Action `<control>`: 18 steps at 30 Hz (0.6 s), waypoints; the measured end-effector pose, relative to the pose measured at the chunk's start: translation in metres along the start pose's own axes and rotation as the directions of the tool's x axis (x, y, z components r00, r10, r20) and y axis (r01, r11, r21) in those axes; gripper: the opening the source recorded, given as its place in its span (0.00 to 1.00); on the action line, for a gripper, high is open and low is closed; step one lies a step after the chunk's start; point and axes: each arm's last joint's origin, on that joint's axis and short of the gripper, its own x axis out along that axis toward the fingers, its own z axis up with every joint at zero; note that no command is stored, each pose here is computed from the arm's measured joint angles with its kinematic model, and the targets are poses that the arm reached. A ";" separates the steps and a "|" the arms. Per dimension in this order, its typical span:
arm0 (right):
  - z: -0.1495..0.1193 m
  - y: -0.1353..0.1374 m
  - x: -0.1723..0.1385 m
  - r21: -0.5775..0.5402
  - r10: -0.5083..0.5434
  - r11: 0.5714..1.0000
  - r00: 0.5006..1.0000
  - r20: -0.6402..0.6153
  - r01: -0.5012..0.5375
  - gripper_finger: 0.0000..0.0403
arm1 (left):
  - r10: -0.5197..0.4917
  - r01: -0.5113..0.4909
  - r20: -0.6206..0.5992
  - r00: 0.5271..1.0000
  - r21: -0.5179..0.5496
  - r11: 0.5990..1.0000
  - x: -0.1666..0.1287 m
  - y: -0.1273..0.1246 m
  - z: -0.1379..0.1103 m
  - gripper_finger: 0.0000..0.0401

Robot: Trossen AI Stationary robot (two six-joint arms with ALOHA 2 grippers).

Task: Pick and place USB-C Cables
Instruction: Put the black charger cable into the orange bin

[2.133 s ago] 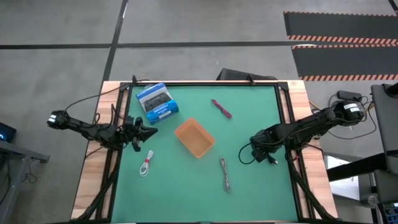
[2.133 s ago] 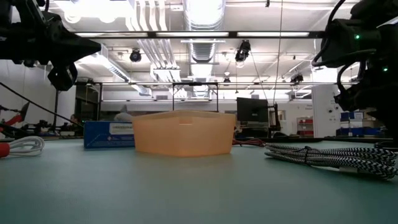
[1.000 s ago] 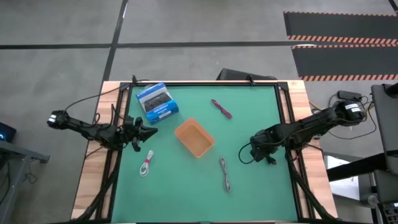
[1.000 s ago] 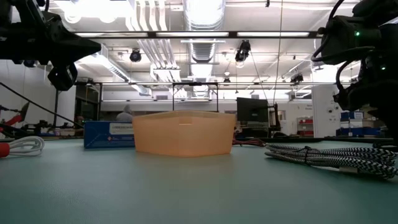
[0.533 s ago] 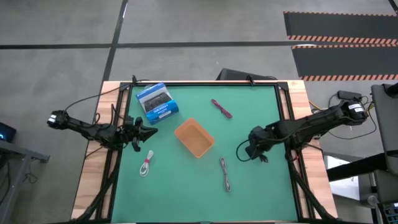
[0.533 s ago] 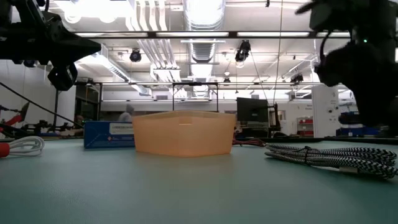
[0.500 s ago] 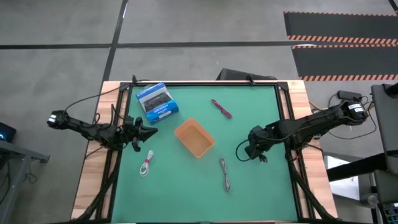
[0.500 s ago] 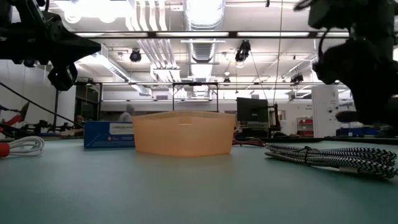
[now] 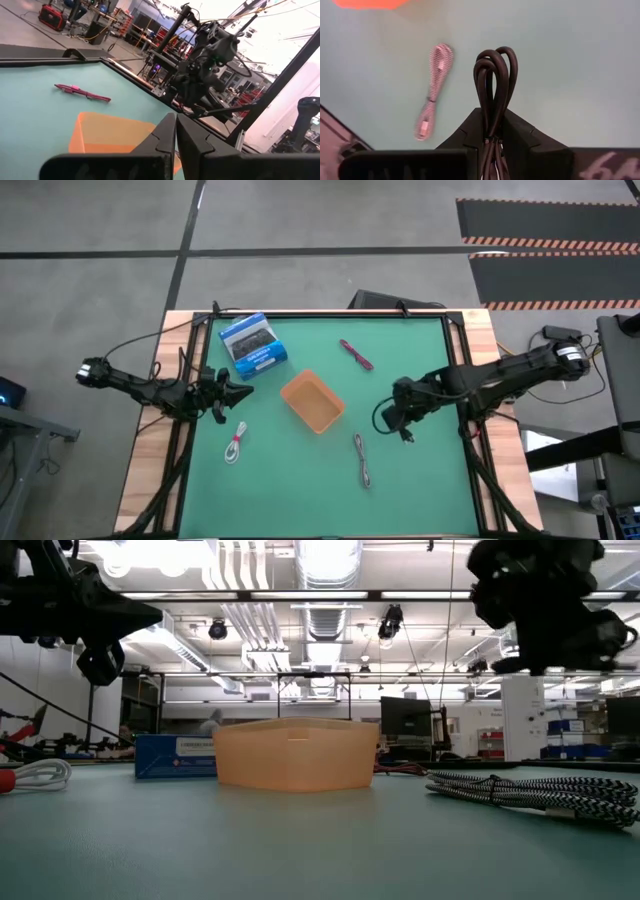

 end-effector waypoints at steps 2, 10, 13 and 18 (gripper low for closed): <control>0.002 0.007 -0.001 0.006 0.005 1.000 1.000 0.002 -0.005 0.10 | 0.000 0.000 0.000 1.000 0.000 1.000 0.000 0.000 0.000 0.00; 0.012 0.040 -0.003 -0.017 0.027 1.000 1.000 0.008 -0.026 0.10 | 0.001 -0.001 0.000 1.000 0.000 1.000 0.000 0.000 0.000 0.00; 0.016 0.052 -0.003 -0.036 0.012 0.999 1.000 0.004 -0.012 0.10 | 0.000 0.000 0.000 1.000 0.000 1.000 0.000 0.000 0.000 0.00; 0.024 0.074 -0.001 -0.081 0.012 0.997 1.000 0.005 -0.011 0.10 | 0.000 0.000 0.000 1.000 0.000 1.000 0.000 0.000 0.000 0.00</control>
